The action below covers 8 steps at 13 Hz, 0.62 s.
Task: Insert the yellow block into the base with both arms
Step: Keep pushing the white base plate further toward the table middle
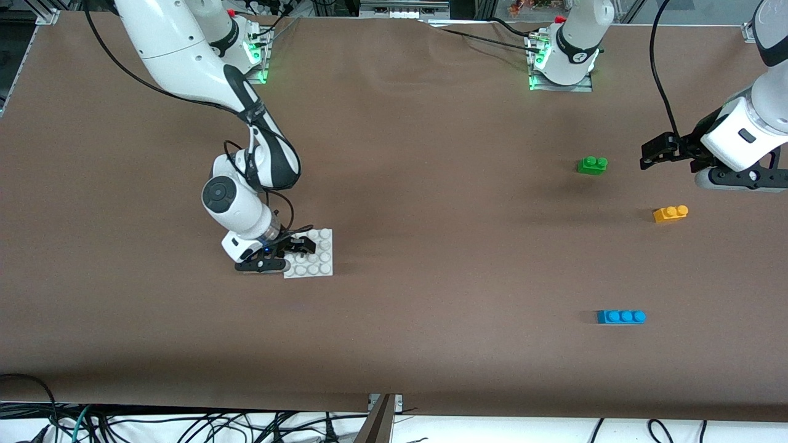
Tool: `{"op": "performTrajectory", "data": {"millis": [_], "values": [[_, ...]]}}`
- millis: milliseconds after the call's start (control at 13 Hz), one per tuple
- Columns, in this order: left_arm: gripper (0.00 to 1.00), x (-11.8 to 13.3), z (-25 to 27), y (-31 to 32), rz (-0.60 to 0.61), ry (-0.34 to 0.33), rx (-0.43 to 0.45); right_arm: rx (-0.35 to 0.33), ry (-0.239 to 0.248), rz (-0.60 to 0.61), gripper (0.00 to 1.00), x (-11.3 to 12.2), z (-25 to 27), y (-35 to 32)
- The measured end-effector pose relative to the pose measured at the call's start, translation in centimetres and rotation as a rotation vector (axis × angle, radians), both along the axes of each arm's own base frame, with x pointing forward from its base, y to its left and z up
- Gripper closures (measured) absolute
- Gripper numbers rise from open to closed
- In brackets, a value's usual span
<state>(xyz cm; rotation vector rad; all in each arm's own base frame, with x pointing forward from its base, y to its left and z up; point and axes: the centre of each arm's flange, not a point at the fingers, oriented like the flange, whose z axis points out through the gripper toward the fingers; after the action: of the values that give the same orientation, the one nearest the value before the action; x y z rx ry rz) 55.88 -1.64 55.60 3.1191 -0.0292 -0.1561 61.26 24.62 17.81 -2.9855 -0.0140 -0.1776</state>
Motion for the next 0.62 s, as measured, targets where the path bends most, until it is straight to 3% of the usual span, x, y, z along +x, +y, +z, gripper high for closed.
{"op": "performTrajectory", "data": {"millis": [617], "values": [[0.0, 0.0, 0.0, 0.0, 0.0, 0.0, 0.0, 0.024, -0.005, -0.035, 0.34, -1.4, -0.1, 6.0]]}}
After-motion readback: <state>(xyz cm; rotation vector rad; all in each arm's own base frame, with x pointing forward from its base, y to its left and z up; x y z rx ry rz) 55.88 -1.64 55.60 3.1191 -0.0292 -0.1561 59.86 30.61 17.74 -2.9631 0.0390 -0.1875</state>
